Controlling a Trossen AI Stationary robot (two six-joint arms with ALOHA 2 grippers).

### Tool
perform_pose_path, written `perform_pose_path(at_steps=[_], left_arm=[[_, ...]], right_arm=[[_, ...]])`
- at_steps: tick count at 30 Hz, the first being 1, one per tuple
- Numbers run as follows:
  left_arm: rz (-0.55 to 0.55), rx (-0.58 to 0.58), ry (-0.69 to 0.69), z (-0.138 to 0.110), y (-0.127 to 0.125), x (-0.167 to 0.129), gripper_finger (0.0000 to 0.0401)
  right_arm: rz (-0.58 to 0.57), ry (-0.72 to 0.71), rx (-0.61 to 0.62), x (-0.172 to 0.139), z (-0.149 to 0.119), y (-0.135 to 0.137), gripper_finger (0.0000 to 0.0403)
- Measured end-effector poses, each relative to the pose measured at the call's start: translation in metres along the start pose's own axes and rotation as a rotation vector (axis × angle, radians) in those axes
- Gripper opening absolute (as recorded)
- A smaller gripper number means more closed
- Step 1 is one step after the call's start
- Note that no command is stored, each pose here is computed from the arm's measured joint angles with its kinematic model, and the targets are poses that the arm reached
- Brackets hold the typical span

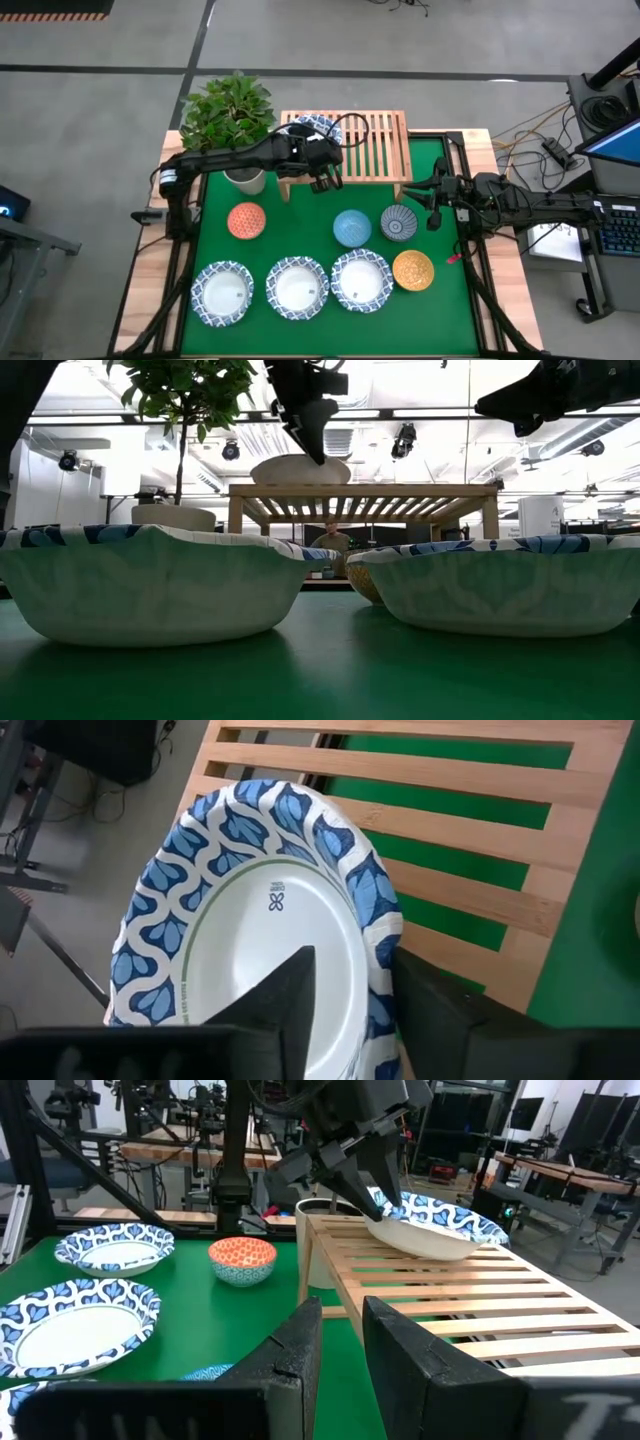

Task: Place and stack bowls onto a shelf
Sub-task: Put the blue/white bowl on the shelf, then put the light blue bowl on the shelf

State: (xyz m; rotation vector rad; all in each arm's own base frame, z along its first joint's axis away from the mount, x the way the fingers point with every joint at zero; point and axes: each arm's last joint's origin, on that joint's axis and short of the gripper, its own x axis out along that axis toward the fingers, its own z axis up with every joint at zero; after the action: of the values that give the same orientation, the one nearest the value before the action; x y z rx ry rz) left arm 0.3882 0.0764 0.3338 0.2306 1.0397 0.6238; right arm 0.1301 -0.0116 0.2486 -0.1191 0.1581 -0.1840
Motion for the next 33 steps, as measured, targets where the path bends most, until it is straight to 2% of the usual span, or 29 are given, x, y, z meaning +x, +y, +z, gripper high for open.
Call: perform_pose_path(at_steps=[9, 18, 22, 26, 31, 33], left_arm=[[-0.026, 0.001, 0.020, -0.001, -0.001, -0.005, 0.0160], [-0.093, -0.006, 0.035, 0.003, 0.011, -0.032, 0.0161], [-0.065, 0.010, 0.031, 0.005, 0.017, -0.038, 0.0142], [-0.070, 0.028, 0.048, 0.003, 0.018, -0.036, 0.0104], [-0.224, 0.012, 0.075, 0.000, 0.006, -0.040, 0.0052], [-0.223, 0.029, 0.077, -0.001, 0.003, -0.042, 0.0037]], right_arm=[[0.000, -0.001, 0.002, 0.000, 0.000, 0.000, 0.0068], [0.001, 0.000, 0.001, 0.000, 0.000, 0.000, 0.0068], [0.000, 0.000, 0.001, 0.000, 0.000, 0.000, 0.0068], [0.000, 0.000, 0.006, 0.000, 0.000, 0.000, 0.0068], [0.001, 0.000, 0.009, 0.000, 0.000, 0.000, 0.0068], [0.000, -0.001, 0.007, 0.000, 0.000, 0.000, 0.0068]])
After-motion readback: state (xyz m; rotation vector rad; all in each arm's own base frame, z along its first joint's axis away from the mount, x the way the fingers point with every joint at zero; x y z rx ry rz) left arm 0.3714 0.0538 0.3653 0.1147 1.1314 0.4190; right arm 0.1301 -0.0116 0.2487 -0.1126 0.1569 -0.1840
